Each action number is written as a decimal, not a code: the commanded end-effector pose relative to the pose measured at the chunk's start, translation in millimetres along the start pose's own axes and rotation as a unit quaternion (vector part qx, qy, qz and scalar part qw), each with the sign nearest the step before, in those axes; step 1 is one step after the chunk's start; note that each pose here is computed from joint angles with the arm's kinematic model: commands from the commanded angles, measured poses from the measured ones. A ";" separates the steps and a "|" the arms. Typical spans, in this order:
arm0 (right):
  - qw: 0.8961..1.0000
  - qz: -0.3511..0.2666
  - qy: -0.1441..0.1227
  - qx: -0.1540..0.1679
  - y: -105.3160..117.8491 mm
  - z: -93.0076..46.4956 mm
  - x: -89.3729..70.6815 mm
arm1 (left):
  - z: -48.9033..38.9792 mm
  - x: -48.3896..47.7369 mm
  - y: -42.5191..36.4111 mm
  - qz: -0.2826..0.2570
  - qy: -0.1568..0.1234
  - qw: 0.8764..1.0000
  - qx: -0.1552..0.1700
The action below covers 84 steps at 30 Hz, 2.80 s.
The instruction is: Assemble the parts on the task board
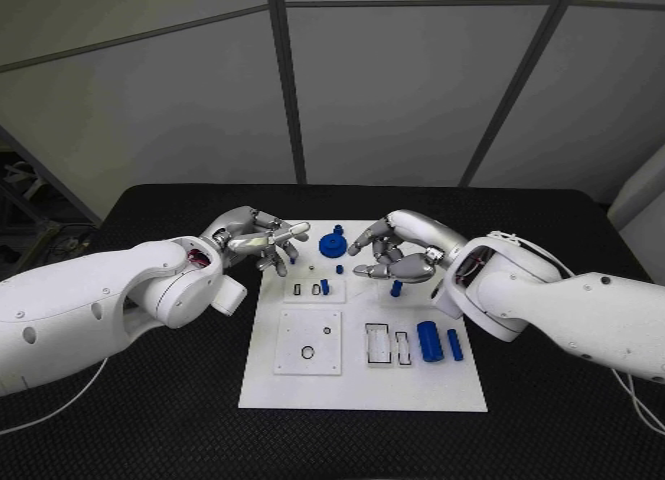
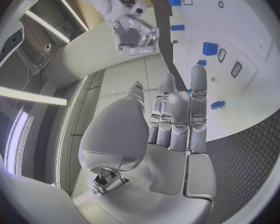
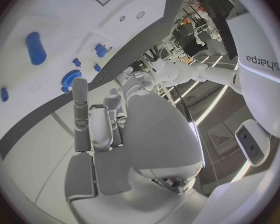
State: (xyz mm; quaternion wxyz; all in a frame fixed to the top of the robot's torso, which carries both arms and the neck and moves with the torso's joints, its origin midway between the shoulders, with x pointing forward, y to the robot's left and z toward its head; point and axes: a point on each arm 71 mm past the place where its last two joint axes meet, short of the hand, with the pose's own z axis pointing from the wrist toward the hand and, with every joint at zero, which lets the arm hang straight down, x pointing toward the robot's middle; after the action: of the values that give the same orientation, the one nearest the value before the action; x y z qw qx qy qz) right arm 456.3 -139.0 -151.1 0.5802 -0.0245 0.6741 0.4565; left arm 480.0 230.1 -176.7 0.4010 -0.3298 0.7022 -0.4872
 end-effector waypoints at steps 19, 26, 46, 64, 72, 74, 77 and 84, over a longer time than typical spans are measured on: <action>0.985 0.132 -0.086 0.062 -43.1 -26.7 -46.5 | 48.7 9.3 -19.3 0.339 0.076 0.917 -0.197; 0.985 0.128 -0.094 0.067 -45.3 -27.1 -48.3 | 61.4 17.9 -20.3 0.379 0.088 0.897 -0.210; 0.985 0.126 -0.098 0.070 -45.7 -24.0 -47.9 | 79.8 49.8 -15.2 0.413 0.139 0.871 -0.226; 0.985 0.127 -0.097 0.072 -46.2 -22.3 -47.0 | 83.9 59.4 -14.5 0.417 0.154 0.866 -0.228; 0.985 0.127 -0.096 0.073 -46.5 -21.7 -46.7 | 84.9 62.5 -15.1 0.417 0.159 0.866 -0.227; 0.985 0.127 -0.095 0.073 -46.6 -21.5 -46.7 | 85.0 62.9 -15.1 0.418 0.160 0.865 -0.227; 0.985 0.127 -0.095 0.073 -46.7 -21.4 -46.6 | 85.2 63.3 -15.1 0.418 0.162 0.864 -0.228; 0.985 0.127 -0.095 0.075 -47.3 -21.2 -46.7 | 85.4 64.5 -15.3 0.418 0.164 0.864 -0.228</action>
State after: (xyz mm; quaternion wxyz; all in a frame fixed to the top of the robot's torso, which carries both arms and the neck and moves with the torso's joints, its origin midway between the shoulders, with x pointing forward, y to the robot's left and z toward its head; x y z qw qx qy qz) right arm 481.6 -203.7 -144.8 0.5777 0.1476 0.6482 0.4736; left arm 527.3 135.0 -195.5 0.3646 -0.0072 0.9188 -0.1512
